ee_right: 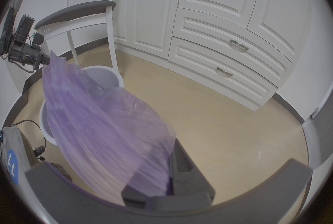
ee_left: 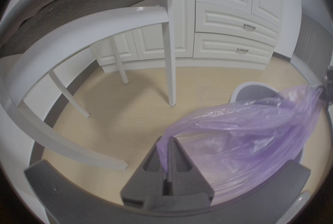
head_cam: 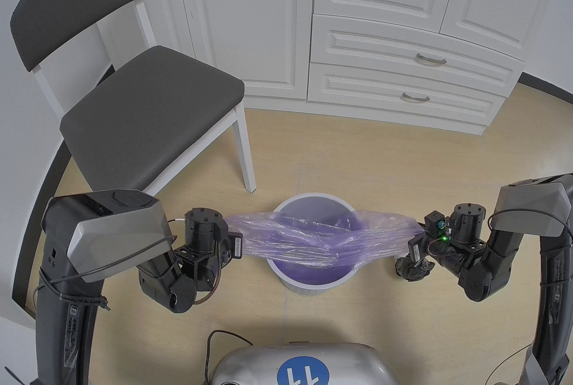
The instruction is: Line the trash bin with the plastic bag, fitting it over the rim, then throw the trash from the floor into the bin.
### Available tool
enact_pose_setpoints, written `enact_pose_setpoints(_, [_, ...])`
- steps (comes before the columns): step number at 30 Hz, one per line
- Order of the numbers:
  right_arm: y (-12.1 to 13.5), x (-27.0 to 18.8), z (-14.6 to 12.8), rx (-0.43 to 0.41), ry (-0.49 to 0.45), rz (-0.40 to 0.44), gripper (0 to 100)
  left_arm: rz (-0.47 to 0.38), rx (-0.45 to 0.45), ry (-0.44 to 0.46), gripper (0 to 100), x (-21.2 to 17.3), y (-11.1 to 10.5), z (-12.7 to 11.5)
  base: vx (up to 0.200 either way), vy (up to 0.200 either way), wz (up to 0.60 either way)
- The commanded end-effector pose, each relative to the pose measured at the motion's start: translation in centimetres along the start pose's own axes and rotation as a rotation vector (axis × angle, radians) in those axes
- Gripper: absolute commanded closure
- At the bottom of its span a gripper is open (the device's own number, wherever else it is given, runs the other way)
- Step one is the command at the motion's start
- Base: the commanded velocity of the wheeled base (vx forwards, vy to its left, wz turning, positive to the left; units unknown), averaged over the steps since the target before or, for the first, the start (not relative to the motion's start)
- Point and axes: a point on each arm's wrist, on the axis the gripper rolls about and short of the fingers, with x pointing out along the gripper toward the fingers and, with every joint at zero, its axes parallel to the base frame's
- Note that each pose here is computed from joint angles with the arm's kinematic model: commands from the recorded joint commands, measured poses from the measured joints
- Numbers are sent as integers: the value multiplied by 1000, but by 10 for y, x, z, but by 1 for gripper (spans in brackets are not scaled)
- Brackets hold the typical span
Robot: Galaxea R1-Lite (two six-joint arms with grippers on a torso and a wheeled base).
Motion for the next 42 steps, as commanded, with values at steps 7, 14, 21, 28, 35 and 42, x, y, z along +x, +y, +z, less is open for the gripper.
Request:
enact_pose_setpoints(7, [-12, -10, 1, 5, 81, -5, 100, -32, -6, -4, 100, -16, -5, 13, 0, 0, 0])
enact_pose_setpoints(14, [-17, -31, -10, -101, 209, 41, 100, -152, 47, 149, 100, -45, 4, 6, 0, 0, 0])
enact_pose_setpoints(21, [-16, -45, -22, -192, 245, 112, 100, -179, 120, 229, 100, -52, 9, -6, 0, 0, 0])
enact_pose_setpoints(28, [-12, -53, -30, -265, 275, 155, 100, -209, 143, 259, 100, -57, 9, -14, 0, 0, 0])
enact_pose_setpoints(35, [-10, -54, -33, -283, 286, 167, 100, -234, 171, 265, 100, -57, 9, -19, 0, 0, 0])
enact_pose_setpoints(42, [-2, -47, -46, -292, 326, 197, 100, -239, 185, 288, 100, -44, -2, -40, 0, 0, 0])
